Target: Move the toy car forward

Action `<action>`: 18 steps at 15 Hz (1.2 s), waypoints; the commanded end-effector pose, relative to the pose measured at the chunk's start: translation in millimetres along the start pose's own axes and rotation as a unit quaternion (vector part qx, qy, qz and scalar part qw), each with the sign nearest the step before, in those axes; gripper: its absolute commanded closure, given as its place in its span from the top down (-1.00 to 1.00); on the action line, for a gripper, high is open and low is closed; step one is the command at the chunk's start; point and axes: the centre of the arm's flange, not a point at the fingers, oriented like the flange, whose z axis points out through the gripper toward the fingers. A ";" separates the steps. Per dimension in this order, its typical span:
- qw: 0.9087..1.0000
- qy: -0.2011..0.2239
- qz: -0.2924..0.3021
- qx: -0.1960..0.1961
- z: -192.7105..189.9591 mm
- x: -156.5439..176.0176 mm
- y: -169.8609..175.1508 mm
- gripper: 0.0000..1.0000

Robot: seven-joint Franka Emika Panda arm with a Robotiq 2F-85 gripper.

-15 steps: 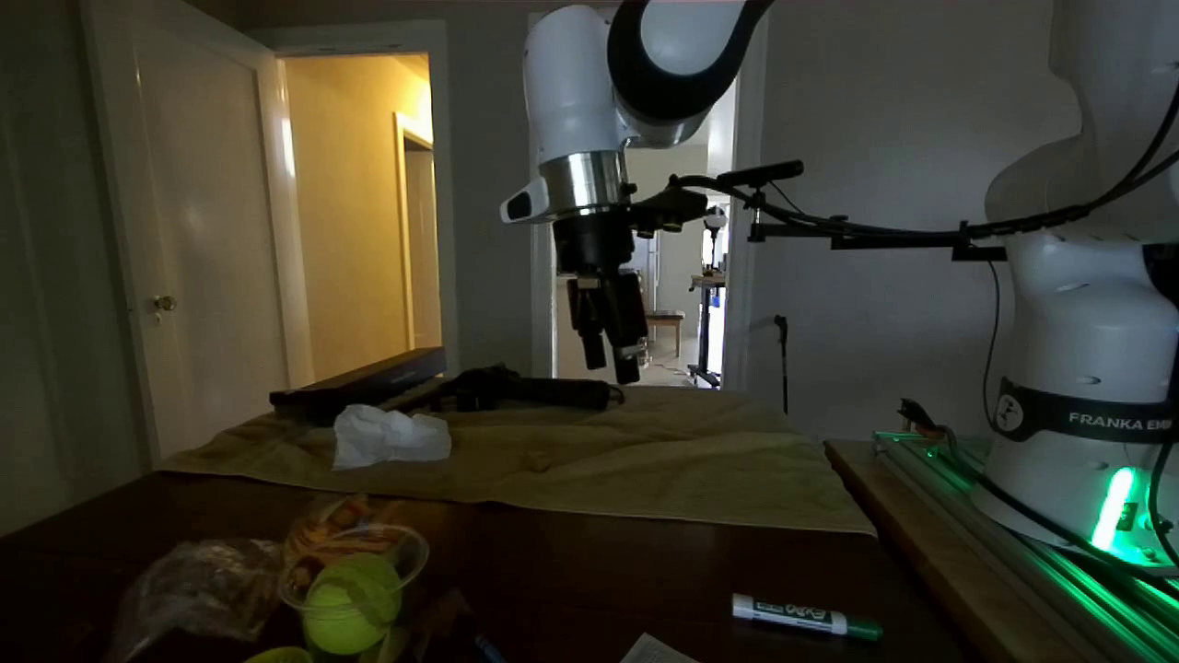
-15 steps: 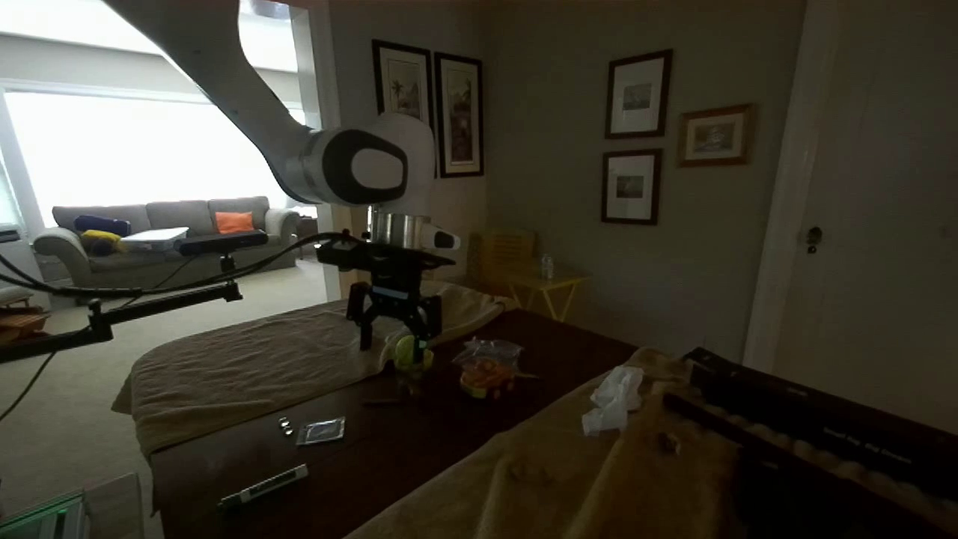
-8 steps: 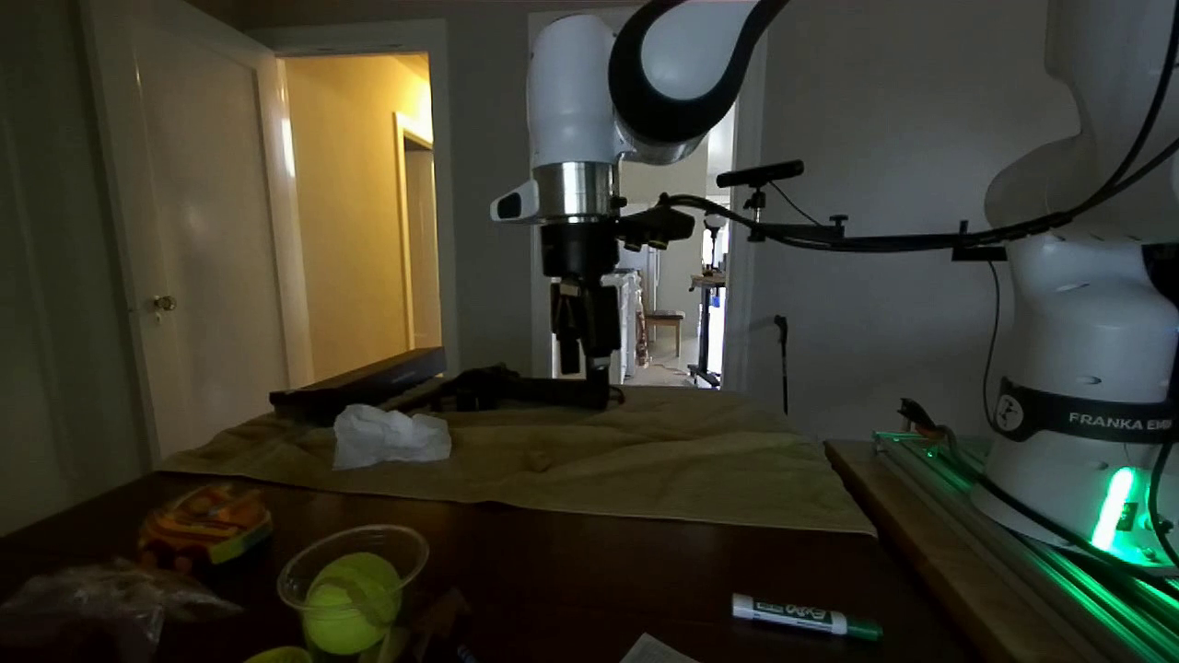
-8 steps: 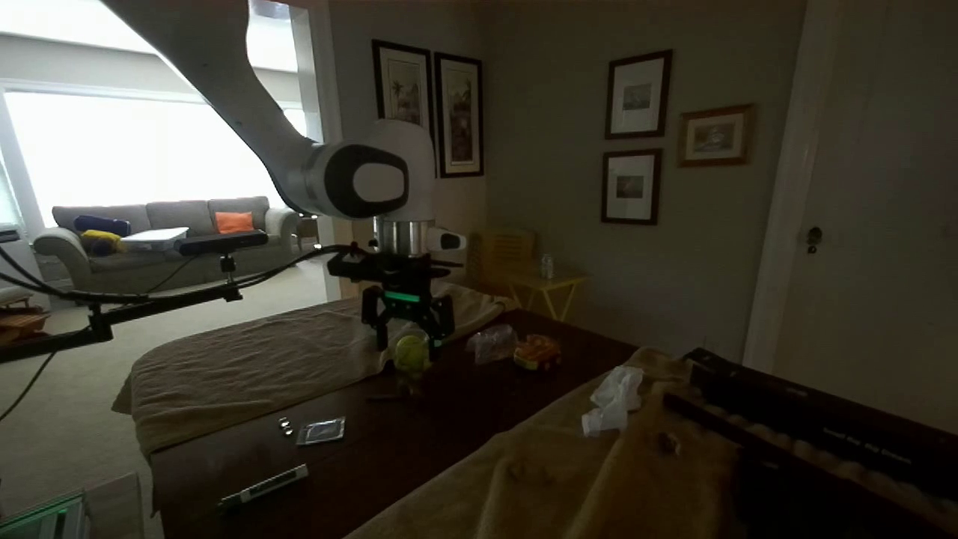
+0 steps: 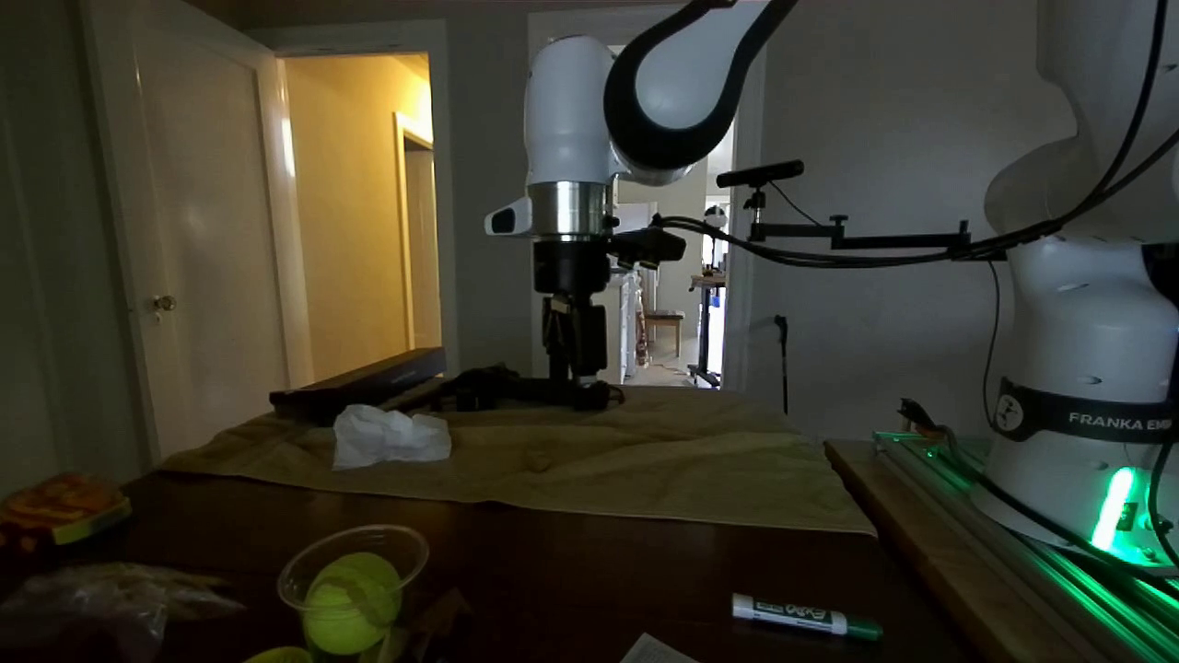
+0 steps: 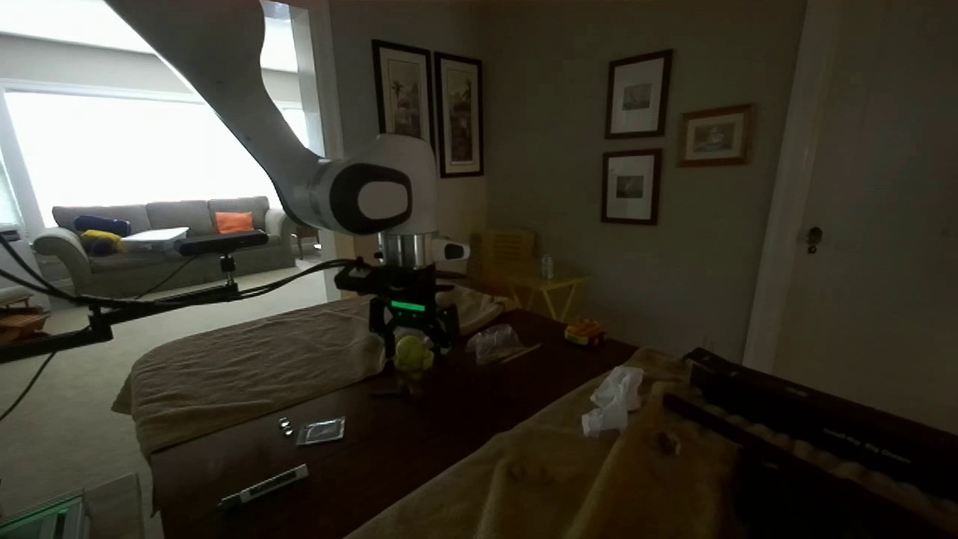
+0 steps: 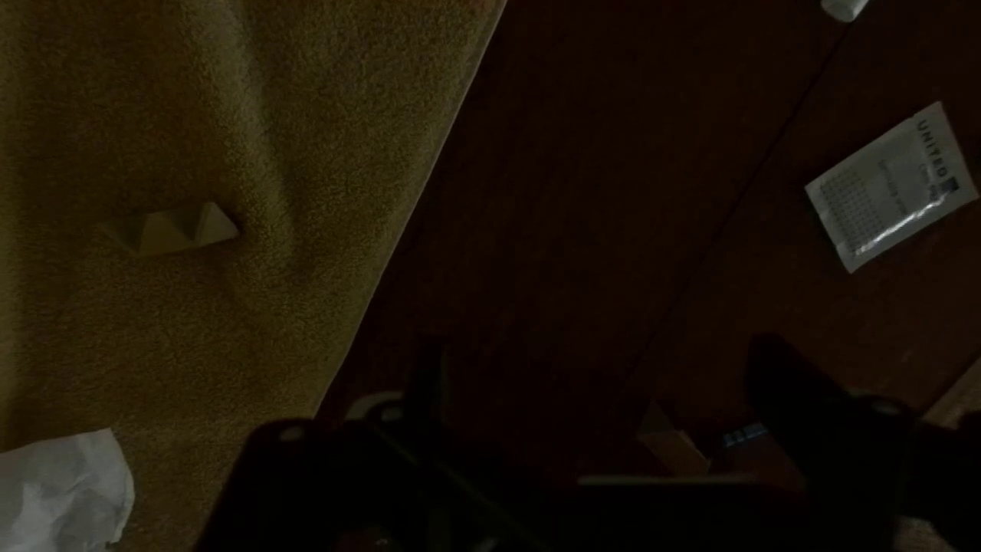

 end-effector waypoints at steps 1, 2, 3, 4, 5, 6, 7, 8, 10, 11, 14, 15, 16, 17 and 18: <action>1.000 0.006 0.008 -0.016 9.2 8.6 -1.2 1.00; 1.000 0.007 0.007 -0.017 11.9 10.5 -0.5 1.00; 1.000 0.008 0.005 -0.019 13.7 12.1 -0.4 1.00; 1.000 0.009 0.003 -0.020 15.0 13.7 -0.3 1.00; 1.000 0.009 0.002 -0.021 16.4 14.9 -0.6 1.00; 1.000 0.009 0.000 -0.022 17.3 15.8 -0.9 1.00; 1.000 0.009 -0.001 -0.022 18.4 16.6 -1.3 1.00; 1.000 0.010 -0.002 -0.023 18.4 17.4 -1.3 1.00; 1.000 0.008 -0.005 -0.023 18.9 18.9 -1.5 1.00; 1.000 0.008 -0.005 -0.022 20.5 19.9 -1.1 1.00; 1.000 0.010 -0.002 -0.019 20.9 21.8 -0.4 1.00; 1.000 0.012 -0.003 -0.017 20.7 22.8 0.0 1.00; 1.000 0.007 -0.007 -0.009 18.5 13.9 -0.2 1.00; 1.000 0.008 -0.007 -0.009 18.7 14.4 0.0 1.00; 1.000 0.008 -0.007 -0.009 18.8 14.8 0.1 1.00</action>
